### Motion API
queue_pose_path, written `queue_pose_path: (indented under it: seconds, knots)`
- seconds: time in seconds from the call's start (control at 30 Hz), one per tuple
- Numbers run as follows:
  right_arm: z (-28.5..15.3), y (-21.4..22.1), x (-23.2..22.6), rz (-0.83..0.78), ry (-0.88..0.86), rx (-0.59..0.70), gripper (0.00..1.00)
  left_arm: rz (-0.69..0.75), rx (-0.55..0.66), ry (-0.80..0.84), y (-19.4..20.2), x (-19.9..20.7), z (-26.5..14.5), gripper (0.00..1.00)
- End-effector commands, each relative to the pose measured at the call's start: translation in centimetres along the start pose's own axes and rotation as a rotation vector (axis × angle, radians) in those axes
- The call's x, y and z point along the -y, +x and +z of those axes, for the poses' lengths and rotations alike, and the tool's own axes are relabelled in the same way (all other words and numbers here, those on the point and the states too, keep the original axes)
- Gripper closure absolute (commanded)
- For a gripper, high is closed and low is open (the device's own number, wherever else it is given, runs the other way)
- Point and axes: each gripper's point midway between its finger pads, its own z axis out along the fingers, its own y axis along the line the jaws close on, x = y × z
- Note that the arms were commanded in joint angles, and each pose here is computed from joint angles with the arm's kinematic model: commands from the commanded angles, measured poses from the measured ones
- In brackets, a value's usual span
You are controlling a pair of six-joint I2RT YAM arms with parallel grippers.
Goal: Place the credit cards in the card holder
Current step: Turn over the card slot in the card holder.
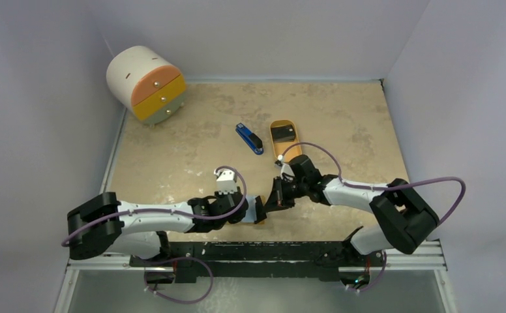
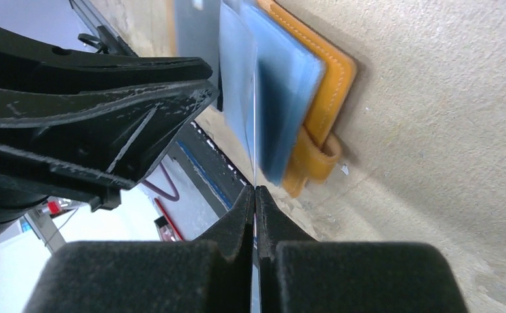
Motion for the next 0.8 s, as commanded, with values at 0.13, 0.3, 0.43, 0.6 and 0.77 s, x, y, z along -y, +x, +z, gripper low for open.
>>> queue_pose_path:
  seconds: [0.13, 0.3, 0.43, 0.6, 0.77]
  knots:
    - [-0.1, -1.1, -3.3, -0.072, -0.095, 0.026, 1.0, -0.044, 0.055, 0.045, -1.8, 0.7, -1.3, 0.65]
    - [0.3, -0.9, -4.2, -0.093, -0.108, 0.018, 1.0, -0.051, 0.056, 0.052, -2.0, 1.0, -1.3, 0.59]
    - [0.6, -0.9, -4.9, -0.111, -0.119, 0.016, 1.0, -0.055, 0.061, 0.057, -2.2, 1.2, -1.5, 0.56]
    - [1.2, -1.1, -4.6, -0.098, -0.106, 0.01, 1.0, -0.075, 0.083, 0.05, -2.9, 0.8, -2.0, 0.55]
    - [2.0, -1.4, -4.8, -0.096, -0.106, 0.009, 1.0, -0.104, 0.129, 0.028, -4.2, -0.2, -3.1, 0.54]
